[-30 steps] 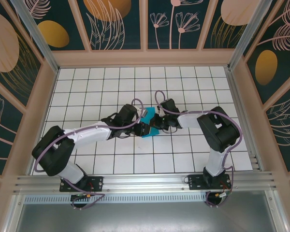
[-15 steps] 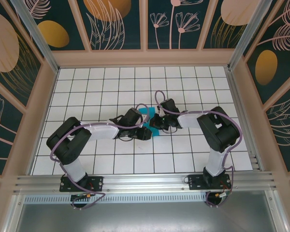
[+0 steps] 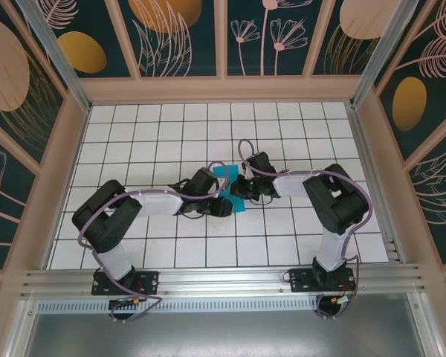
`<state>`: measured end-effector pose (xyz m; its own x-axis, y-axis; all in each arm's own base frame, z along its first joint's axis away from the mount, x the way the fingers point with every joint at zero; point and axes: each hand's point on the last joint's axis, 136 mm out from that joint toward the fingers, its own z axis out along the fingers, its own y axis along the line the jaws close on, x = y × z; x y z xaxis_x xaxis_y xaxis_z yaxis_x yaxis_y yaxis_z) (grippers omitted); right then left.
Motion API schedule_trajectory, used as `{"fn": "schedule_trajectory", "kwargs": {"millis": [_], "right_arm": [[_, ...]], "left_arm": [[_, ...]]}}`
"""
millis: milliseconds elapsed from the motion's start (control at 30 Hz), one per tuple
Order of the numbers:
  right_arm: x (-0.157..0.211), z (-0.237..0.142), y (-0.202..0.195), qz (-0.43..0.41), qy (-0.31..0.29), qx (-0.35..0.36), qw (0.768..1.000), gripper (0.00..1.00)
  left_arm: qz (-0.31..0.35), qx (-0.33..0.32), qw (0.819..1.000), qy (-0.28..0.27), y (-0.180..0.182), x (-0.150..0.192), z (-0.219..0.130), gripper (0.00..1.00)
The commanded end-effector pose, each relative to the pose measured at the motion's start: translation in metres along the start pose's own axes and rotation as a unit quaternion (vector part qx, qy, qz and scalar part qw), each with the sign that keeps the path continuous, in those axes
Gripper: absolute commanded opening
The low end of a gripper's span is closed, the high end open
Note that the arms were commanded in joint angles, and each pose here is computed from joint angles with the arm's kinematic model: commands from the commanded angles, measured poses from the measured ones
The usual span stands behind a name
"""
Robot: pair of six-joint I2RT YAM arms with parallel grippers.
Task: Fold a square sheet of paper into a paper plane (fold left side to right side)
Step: Fold the triangle a second time at the center of the table.
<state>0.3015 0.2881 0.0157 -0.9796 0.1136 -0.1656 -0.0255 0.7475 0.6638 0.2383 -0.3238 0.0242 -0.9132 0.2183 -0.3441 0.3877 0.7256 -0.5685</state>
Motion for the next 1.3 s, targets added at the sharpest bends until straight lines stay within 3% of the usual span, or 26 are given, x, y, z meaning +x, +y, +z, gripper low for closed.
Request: {"fn": "schedule_trajectory", "kwargs": {"millis": [0,567,733,1000,1267], "right_arm": [[0.037,0.006,-0.055,0.034,0.055,0.09,0.994,0.07],[0.037,0.005,-0.056,0.035,0.056,0.092,0.994,0.07],[0.037,0.005,-0.055,0.035,0.056,0.09,0.994,0.07],[0.037,0.006,-0.055,0.035,0.055,0.088,0.994,0.07],[0.035,0.005,-0.052,0.033,0.052,0.086,0.994,0.07]], "left_arm": [[-0.013,-0.002,1.0,0.015,0.007,0.013,0.006,0.32],[-0.05,-0.03,0.997,0.041,0.031,0.051,0.0,0.31],[-0.041,0.003,0.999,0.018,0.01,0.037,-0.014,0.3],[-0.012,0.068,0.997,-0.046,-0.031,-0.02,-0.045,0.31],[-0.011,0.043,0.999,-0.024,-0.014,-0.028,-0.021,0.31]]}}
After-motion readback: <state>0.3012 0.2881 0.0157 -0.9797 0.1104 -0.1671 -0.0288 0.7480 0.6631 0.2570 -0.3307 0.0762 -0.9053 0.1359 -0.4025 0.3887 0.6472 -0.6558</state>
